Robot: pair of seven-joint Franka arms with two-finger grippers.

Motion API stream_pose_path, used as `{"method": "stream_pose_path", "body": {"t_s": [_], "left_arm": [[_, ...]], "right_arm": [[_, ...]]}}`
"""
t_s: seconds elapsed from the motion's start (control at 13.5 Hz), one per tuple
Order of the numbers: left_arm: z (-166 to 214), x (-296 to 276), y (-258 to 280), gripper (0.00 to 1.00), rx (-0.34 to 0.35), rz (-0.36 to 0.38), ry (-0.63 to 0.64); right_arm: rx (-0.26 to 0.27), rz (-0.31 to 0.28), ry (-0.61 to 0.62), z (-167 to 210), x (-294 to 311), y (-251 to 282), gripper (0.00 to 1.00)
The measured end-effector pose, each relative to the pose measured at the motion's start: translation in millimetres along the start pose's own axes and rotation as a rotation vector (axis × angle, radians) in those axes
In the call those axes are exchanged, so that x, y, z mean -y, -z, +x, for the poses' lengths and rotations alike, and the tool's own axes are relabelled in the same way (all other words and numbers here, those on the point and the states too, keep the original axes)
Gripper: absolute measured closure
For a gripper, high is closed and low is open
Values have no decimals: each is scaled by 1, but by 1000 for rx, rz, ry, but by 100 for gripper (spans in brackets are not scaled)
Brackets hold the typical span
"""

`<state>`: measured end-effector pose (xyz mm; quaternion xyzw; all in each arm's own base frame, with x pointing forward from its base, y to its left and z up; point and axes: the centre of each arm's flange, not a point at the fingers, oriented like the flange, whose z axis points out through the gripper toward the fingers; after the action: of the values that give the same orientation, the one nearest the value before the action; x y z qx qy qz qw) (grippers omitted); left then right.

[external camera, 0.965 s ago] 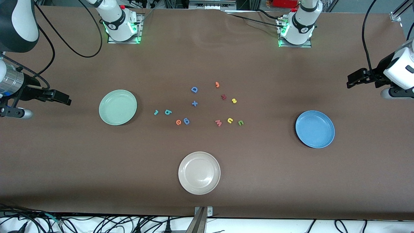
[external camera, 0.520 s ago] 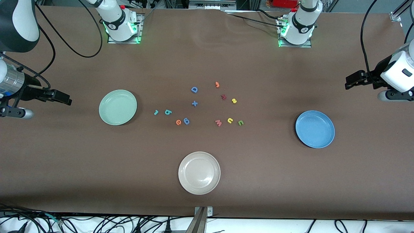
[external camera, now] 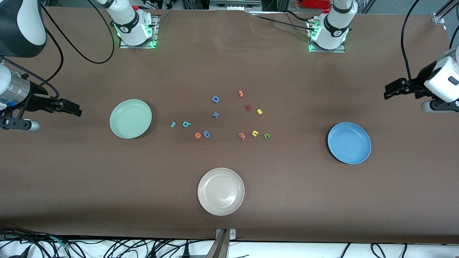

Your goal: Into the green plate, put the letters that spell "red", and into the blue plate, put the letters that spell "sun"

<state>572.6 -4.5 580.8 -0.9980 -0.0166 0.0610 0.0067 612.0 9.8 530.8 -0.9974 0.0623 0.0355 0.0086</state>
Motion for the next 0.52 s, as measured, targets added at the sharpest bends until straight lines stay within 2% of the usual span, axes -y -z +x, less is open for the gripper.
{"method": "stream_pose_path", "body": {"t_s": [0.52], "left_arm": [[0,-1,0,0,-1,0,-3]], "right_arm": [[16,-17,8,-2,3,-2,0]]}}
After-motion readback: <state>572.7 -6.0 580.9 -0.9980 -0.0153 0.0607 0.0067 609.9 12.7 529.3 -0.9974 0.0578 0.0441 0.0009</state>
